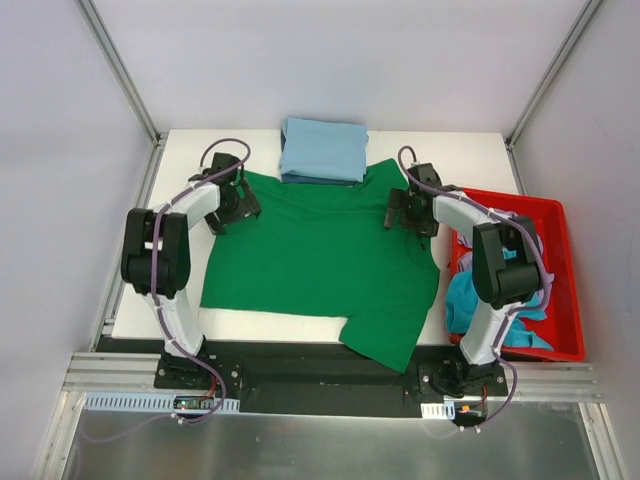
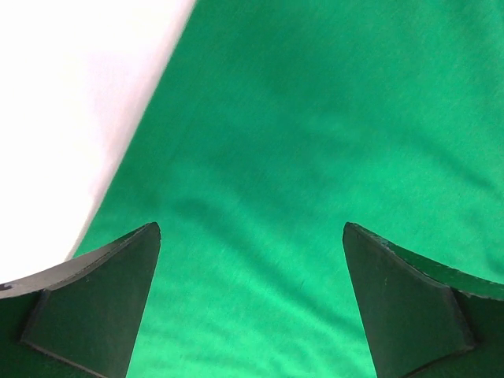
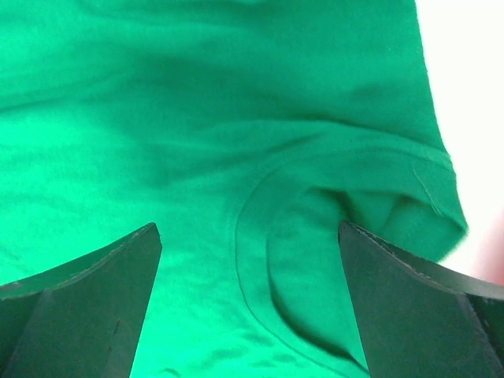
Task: Fold and stack the t-shirts
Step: Flatten out the tshirt
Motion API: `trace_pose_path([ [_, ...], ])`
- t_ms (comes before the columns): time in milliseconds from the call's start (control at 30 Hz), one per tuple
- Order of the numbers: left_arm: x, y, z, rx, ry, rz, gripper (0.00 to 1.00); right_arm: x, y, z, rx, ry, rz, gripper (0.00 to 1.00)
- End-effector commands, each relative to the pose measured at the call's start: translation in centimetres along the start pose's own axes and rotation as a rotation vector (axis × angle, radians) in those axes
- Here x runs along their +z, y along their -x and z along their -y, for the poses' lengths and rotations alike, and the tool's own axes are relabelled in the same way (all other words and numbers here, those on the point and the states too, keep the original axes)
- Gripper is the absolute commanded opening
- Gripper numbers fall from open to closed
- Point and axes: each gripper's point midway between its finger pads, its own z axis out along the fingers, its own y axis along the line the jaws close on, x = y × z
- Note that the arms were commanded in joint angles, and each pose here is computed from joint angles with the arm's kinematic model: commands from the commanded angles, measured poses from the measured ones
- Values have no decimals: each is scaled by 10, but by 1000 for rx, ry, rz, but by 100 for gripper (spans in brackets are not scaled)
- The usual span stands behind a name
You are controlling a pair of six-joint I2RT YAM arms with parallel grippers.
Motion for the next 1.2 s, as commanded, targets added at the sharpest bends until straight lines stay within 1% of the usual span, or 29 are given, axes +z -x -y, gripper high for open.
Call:
trace_pose_path([
  [0,-66,0,-33,-94,78,91,99,-55,6,5,-68,-46,101,96],
  [67,-84,-18,-58,-170,135,125,99,-70,-2,8,-97,-48,132,96],
  [133,-100,-44,-94,-280,224,163,99,-86,-11,11,-131,-55,168,96],
  [167,-103,-58,-111,-325,270,175,99,-91,-17,8,-154,-41,173,96],
  [233,-110,-83,-135,-405,309,183,99,-100,-28,6,-165,-19,192,96],
  [333,-113,-116,-162,-490,351,173,99,-102,-48,-4,-176,69,198,96],
  [400,-110,-132,-170,-530,343,164,99,-105,-58,-11,-172,140,208,96],
  [467,-106,-146,-175,-577,335,155,98,-106,-64,-14,-171,172,212,96],
  [533,-103,-154,-178,-615,342,149,91,-105,-67,-14,-169,178,209,96],
  [667,-98,-163,-184,-637,365,133,73,-102,-72,-10,-166,164,197,96],
  [733,-96,-166,-185,-659,370,128,67,-100,-73,-9,-169,163,196,96],
  [900,-90,-163,-179,-653,353,117,57,-100,-73,-10,-171,171,199,96],
  [933,-90,-163,-178,-652,357,115,57,-100,-72,-10,-170,170,203,96],
  [1067,-85,-158,-179,-648,370,125,52,-99,-73,-11,-176,176,209,96],
  [1100,-84,-156,-177,-646,369,122,49,-99,-74,-10,-178,178,208,96],
  [1167,-81,-156,-176,-646,372,113,46,-98,-74,-10,-179,177,210,96],
])
